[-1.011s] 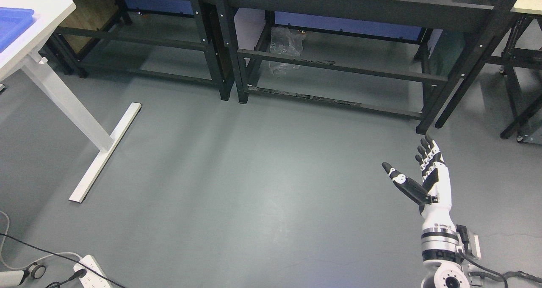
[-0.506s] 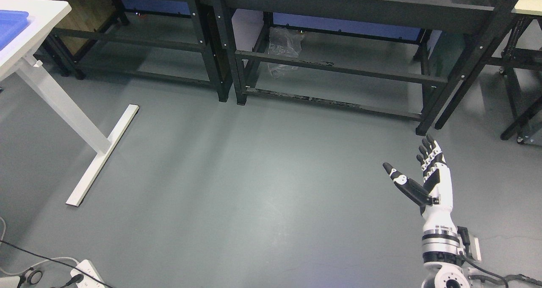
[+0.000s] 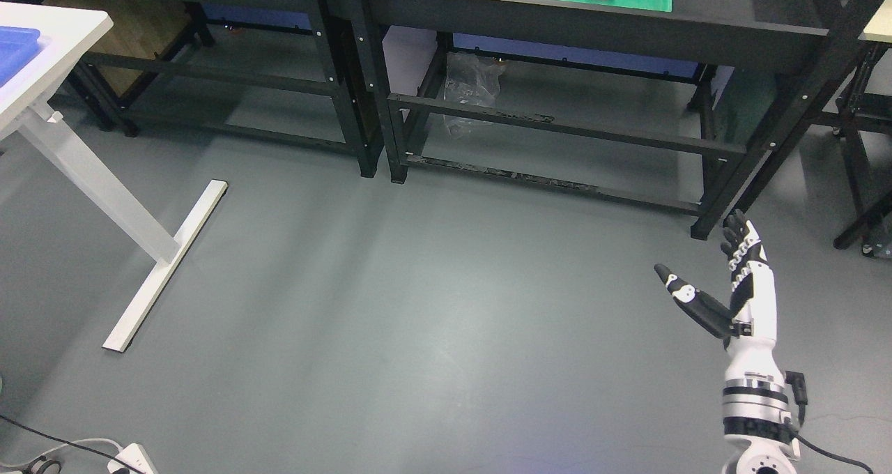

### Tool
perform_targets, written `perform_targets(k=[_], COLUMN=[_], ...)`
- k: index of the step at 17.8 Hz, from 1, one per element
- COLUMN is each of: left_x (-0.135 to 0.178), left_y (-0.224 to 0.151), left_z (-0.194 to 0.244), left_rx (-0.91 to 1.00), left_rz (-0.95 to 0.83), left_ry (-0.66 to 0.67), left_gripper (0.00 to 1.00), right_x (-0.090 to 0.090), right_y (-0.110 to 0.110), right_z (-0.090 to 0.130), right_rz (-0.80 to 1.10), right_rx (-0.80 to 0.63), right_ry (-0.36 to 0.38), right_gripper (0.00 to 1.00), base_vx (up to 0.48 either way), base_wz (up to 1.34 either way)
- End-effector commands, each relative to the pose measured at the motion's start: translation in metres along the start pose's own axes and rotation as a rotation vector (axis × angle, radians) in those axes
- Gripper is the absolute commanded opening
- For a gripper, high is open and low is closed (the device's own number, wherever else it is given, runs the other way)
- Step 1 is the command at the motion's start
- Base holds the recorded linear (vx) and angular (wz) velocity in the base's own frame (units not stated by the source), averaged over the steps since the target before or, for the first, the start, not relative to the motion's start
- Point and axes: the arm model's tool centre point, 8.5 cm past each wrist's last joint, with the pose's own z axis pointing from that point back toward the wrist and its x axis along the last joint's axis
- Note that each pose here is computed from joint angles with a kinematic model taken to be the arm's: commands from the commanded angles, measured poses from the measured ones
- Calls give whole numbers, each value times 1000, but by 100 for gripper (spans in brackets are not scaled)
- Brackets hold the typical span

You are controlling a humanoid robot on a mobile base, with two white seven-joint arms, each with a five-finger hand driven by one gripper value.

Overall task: Pick pink block from left shelf to tray
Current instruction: 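Drive toward the shelf holding the green tray, right hand raised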

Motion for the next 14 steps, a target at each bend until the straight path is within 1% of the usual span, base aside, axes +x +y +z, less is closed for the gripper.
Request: perform_targets(k=[1, 5, 6, 7, 9, 12, 14], left_x=[7, 7, 7, 7, 7, 7, 7], left_y=[11, 11, 11, 11, 11, 11, 11], left_z=[0, 0, 0, 0, 0, 0, 0], left_rx=[18, 18, 18, 18, 18, 18, 18], left_rz=[4, 4, 4, 4, 4, 4, 4], left_ry=[-19, -19, -19, -19, -19, -19, -19], left_gripper=[100, 100, 100, 100, 100, 100, 100], right_x=[-1, -1, 1, 3, 5, 8, 11], right_y=[-55, -43, -41, -38, -36, -16, 2], right_z=[0, 4, 5, 4, -3, -4, -3], right_rz=[747, 712, 693, 677, 700, 818, 870], right_rx=[69, 74, 75, 73, 67, 109, 126], right_ry=[-107, -114, -133, -146, -132, -168, -192], right_gripper=[99, 100, 100, 100, 100, 100, 100], base_vx=[109, 93, 72, 72, 71, 97, 126], base_wz=[76, -86, -330, -330, -403, -289, -128])
